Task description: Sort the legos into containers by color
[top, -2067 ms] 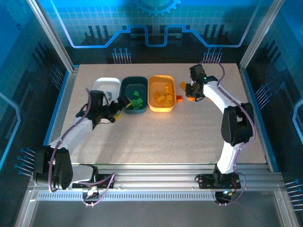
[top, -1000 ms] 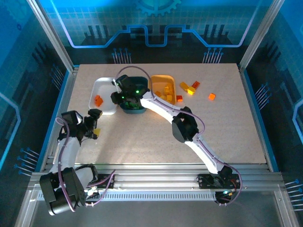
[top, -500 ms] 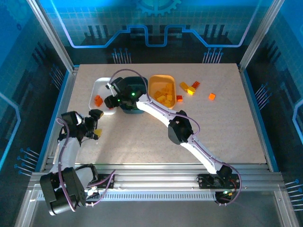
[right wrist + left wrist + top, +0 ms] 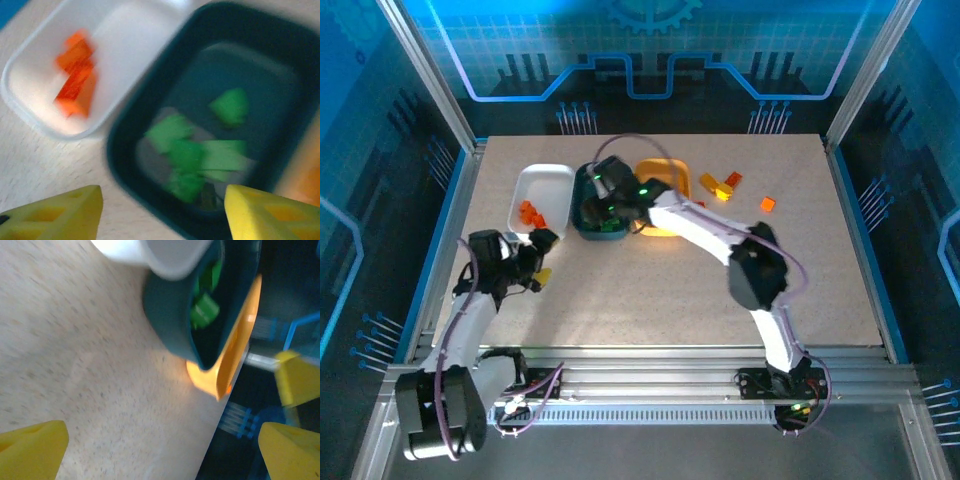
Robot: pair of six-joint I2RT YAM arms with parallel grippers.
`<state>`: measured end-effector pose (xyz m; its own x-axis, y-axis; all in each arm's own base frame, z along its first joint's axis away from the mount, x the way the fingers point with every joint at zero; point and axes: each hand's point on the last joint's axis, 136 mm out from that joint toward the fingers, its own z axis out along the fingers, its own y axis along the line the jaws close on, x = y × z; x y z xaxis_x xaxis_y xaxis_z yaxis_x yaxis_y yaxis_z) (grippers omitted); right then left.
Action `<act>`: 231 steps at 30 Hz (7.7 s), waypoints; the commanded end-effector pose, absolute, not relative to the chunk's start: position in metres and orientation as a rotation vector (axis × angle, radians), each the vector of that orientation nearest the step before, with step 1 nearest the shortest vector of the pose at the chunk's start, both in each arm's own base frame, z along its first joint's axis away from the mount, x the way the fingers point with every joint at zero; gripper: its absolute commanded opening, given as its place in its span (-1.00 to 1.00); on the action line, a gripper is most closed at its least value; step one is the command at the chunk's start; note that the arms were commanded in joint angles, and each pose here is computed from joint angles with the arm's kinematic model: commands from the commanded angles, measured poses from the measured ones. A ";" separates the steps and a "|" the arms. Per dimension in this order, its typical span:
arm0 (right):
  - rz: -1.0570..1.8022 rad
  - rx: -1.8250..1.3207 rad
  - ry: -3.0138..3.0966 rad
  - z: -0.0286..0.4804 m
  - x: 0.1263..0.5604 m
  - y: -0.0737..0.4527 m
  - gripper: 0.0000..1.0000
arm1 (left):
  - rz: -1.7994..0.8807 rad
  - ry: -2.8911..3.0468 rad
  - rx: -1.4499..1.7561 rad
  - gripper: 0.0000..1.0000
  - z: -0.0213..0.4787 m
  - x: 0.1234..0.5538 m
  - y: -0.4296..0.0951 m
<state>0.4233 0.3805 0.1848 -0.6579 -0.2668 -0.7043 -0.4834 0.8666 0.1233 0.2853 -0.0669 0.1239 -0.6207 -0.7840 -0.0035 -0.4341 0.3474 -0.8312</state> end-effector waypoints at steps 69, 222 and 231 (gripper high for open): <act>0.481 -0.234 2.380 0.199 0.454 0.328 -0.40 | -0.937 2.032 -1.433 0.98 0.124 0.298 0.012; -0.007 -0.296 2.701 0.062 0.567 0.099 0.54 | -1.099 2.366 -0.612 0.98 0.170 0.327 -0.127; -0.065 -0.332 2.734 0.040 0.589 0.095 0.55 | -1.091 2.370 -0.596 0.98 0.175 0.328 -0.130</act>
